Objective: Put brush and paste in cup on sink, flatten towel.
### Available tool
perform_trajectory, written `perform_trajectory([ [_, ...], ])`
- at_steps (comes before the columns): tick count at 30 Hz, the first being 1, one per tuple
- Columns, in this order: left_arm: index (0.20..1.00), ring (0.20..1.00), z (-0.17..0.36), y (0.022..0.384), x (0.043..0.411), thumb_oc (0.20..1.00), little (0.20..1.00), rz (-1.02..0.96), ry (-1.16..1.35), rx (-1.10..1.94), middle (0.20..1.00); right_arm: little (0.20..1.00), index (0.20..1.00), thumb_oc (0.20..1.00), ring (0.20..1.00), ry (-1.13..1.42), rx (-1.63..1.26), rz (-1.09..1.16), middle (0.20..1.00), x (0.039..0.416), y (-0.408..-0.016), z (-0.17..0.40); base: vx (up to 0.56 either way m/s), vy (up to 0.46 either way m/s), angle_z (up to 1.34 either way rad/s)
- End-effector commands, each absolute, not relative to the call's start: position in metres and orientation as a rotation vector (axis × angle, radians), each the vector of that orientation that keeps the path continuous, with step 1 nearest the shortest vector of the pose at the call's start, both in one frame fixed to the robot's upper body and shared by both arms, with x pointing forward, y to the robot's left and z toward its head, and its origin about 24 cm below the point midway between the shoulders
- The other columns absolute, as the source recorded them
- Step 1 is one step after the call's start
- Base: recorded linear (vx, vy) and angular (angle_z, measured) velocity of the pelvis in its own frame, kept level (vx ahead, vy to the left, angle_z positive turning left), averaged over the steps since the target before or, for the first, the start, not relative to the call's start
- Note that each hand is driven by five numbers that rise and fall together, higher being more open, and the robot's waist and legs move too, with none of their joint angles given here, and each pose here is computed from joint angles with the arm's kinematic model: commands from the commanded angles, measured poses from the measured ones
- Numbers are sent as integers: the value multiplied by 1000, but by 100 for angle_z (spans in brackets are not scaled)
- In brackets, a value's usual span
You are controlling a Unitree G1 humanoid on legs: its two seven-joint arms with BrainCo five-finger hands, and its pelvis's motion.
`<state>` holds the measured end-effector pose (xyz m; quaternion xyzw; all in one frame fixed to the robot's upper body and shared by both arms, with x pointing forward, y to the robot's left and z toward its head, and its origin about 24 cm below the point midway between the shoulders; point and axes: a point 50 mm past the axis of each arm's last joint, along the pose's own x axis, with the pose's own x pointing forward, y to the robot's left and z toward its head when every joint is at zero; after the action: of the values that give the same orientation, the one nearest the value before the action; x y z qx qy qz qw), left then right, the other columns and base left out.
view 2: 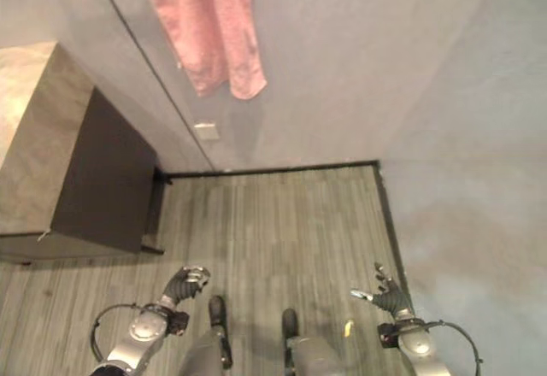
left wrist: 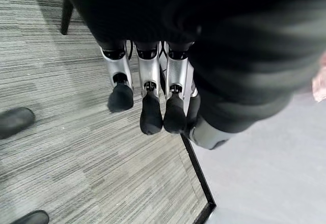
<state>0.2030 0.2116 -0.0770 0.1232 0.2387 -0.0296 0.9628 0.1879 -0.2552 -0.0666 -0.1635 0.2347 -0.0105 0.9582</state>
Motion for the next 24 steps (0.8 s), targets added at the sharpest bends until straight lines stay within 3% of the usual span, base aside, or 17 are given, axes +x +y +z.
perform_trajectory([
  [1,200,200,-58,219,213,200,200,-36,368,240,200,1000,1000,1000,1000,404,-353,-4,1000,189,-252,-56,182,266,-61],
  [24,200,200,-56,227,207,200,200,-54,378,285,200,1000,1000,1000,1000,439,-335,39,1000,188,-235,-68,74,113,-14],
])
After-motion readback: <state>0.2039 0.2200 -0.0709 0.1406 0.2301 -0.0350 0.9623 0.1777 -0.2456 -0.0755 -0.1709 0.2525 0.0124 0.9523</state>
